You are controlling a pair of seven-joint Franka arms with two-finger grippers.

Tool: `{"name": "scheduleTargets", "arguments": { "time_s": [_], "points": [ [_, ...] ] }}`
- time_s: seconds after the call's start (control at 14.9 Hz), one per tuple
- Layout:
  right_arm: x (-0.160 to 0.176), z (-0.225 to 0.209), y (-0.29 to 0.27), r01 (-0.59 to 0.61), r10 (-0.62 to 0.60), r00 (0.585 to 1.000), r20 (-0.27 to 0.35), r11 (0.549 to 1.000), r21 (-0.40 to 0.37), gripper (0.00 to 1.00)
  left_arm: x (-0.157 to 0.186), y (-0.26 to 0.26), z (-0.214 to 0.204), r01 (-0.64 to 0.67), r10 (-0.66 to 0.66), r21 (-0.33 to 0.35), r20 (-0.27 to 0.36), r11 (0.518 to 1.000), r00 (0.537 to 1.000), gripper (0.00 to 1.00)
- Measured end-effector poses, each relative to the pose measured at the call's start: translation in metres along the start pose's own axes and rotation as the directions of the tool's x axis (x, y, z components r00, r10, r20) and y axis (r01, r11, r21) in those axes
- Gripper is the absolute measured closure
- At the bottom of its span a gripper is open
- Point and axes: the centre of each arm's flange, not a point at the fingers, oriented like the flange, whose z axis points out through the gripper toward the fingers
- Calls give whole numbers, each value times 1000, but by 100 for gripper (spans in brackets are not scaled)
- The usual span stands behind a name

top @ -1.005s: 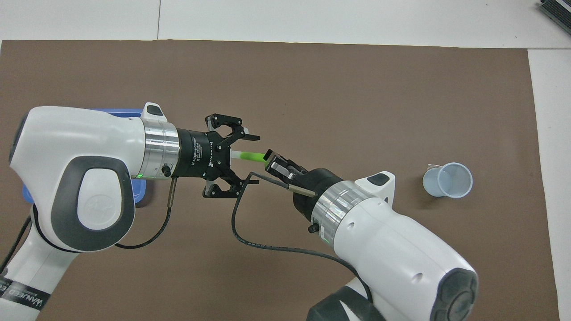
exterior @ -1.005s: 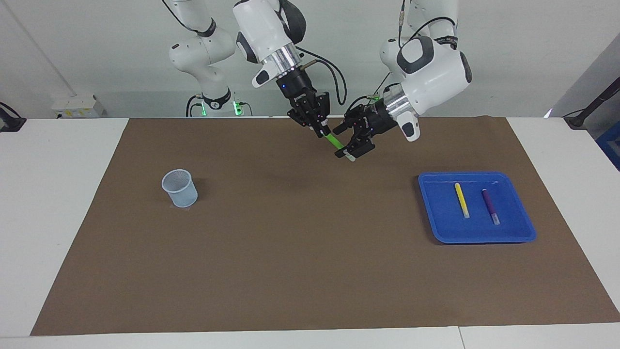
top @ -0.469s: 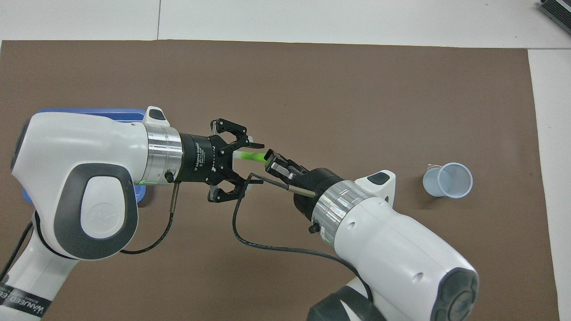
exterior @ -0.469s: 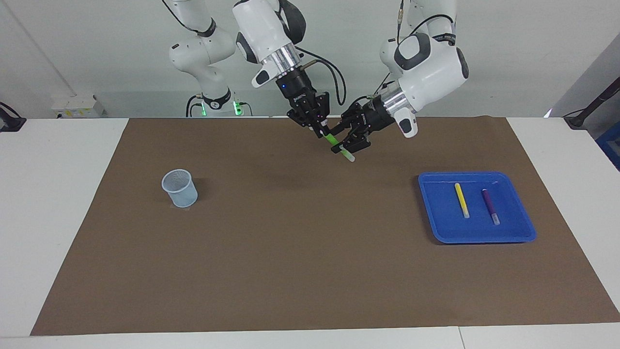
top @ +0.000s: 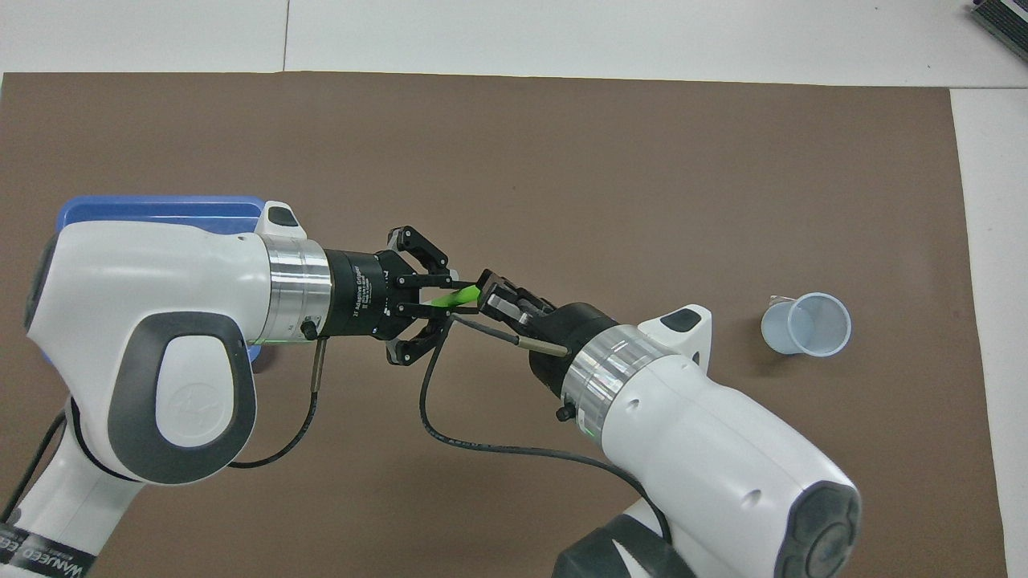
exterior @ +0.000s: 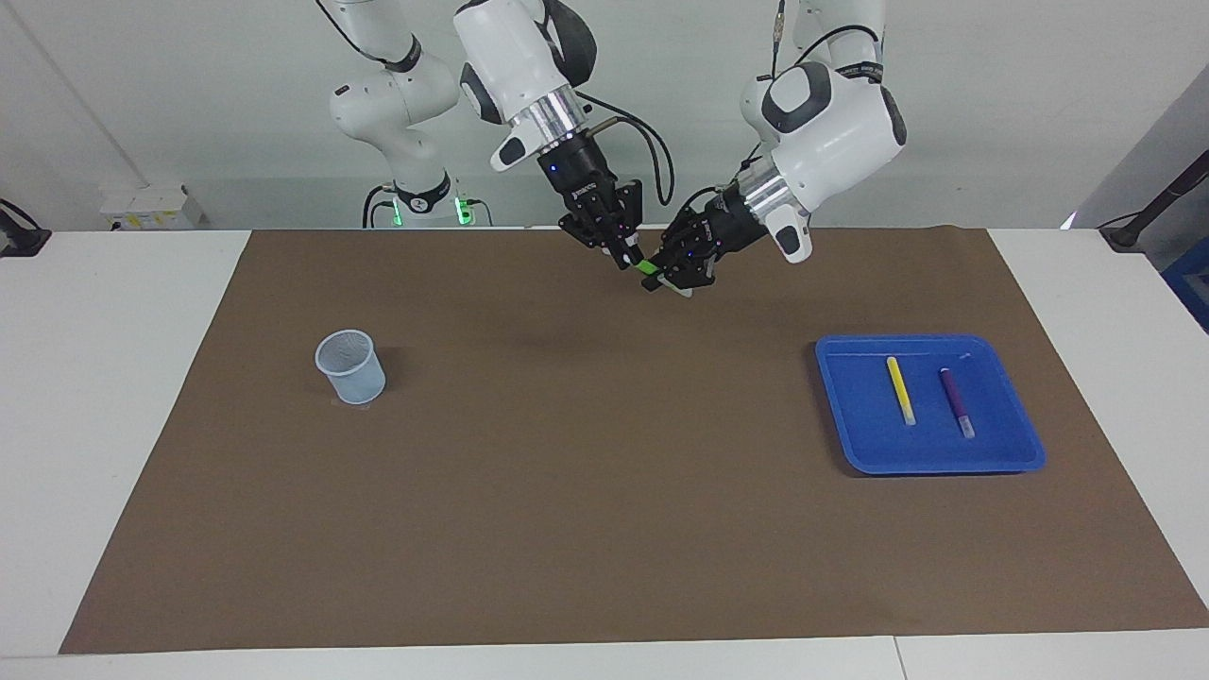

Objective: Right arm passes pens to left for tray arrangement
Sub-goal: 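Close the left gripper on the green pen and open the right gripper, then carry the green pen to the tray while the right gripper withdraws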

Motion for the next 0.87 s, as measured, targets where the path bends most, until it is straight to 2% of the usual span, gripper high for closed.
{"name": "scheduleTargets", "arguments": {
  "time_s": [0.67, 0.74, 0.87],
  "points": [
    [-1, -1, -1, -1, 1, 1000, 3, 1000, 1, 81, 0, 1, -1, -8, 8, -11, -1, 1000, 1000, 81],
    [2, -1, 0, -5, 5, 1000, 3, 1000, -4, 76, -1, 1, -1, -12, 12, -10, -1, 1000, 1000, 81],
    [8, -2, 3, -15, 15, 1000, 0, 1000, -13, 55, -2, 0, -2, -17, 17, -11, -1, 1000, 1000, 81]
  ]
}}
